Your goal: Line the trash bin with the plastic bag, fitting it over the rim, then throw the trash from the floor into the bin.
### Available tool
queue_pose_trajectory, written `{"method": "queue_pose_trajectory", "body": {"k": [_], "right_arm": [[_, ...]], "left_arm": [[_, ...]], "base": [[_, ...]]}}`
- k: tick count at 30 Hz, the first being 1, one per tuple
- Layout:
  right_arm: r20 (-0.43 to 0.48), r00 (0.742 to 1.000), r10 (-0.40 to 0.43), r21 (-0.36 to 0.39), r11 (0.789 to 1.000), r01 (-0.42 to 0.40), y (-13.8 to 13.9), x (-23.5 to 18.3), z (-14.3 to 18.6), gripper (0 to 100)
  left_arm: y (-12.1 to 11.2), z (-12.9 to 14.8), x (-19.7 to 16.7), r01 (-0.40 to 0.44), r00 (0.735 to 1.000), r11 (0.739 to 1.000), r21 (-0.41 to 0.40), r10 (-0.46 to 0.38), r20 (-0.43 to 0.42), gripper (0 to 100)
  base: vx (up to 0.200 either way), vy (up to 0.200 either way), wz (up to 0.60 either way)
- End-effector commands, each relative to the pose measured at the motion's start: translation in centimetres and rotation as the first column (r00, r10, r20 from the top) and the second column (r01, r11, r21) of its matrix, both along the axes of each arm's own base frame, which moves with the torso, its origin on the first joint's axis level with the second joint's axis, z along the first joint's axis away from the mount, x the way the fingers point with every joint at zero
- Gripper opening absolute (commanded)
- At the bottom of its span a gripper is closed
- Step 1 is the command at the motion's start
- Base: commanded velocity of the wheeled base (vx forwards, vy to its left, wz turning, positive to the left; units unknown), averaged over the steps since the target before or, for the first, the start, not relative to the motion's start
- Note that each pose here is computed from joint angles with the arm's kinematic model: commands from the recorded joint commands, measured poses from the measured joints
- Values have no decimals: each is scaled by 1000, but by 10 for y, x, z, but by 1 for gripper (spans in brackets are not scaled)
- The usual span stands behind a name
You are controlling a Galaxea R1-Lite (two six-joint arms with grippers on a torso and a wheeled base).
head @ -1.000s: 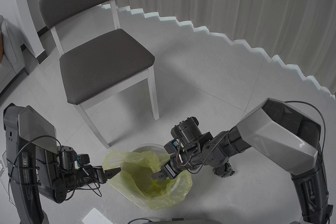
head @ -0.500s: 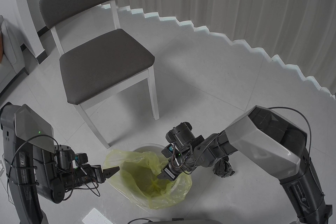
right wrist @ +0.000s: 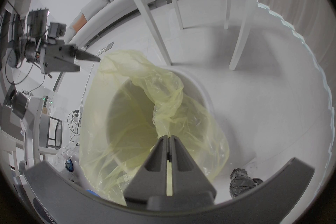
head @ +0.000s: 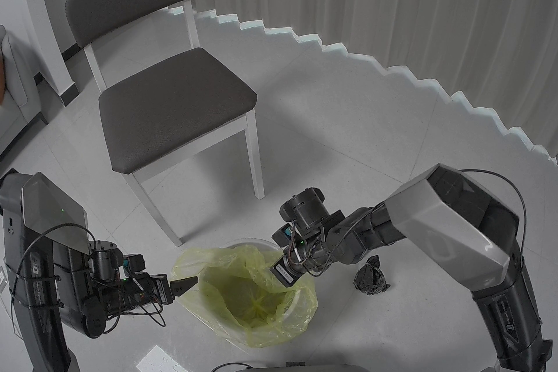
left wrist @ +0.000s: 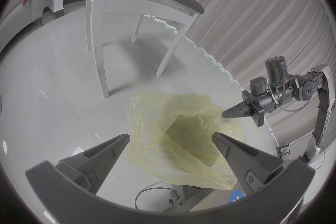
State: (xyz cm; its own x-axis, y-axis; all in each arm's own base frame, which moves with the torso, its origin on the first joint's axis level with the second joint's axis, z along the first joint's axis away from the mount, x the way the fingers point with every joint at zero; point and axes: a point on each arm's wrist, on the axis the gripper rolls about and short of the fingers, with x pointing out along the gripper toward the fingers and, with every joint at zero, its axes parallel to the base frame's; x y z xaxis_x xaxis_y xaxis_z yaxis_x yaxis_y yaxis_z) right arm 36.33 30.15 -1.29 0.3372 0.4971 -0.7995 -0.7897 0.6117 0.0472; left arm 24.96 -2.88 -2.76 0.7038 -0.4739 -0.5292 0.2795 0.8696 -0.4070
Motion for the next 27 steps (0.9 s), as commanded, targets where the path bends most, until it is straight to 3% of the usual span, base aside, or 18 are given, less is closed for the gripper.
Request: {"method": "queue_pose_trajectory", "body": {"k": [1, 10, 27], "right_arm": [[51, 999, -19, 42, 999, 17, -6, 5, 31, 0], [131, 990, -61, 109, 993, 47, -20, 13, 78, 0], [167, 982, -90, 128, 989, 69, -28, 31, 99, 0]], "left_arm": [[1, 4, 0, -3, 1000, 1000, -2, 3, 23, 100], [1, 6, -3, -5, 1000, 1000, -3, 5, 21, 100], [11, 29, 15, -76, 988, 995, -58, 83, 130, 100]], "base": [[0, 0, 0], [0, 0, 0], [0, 0, 0]]}}
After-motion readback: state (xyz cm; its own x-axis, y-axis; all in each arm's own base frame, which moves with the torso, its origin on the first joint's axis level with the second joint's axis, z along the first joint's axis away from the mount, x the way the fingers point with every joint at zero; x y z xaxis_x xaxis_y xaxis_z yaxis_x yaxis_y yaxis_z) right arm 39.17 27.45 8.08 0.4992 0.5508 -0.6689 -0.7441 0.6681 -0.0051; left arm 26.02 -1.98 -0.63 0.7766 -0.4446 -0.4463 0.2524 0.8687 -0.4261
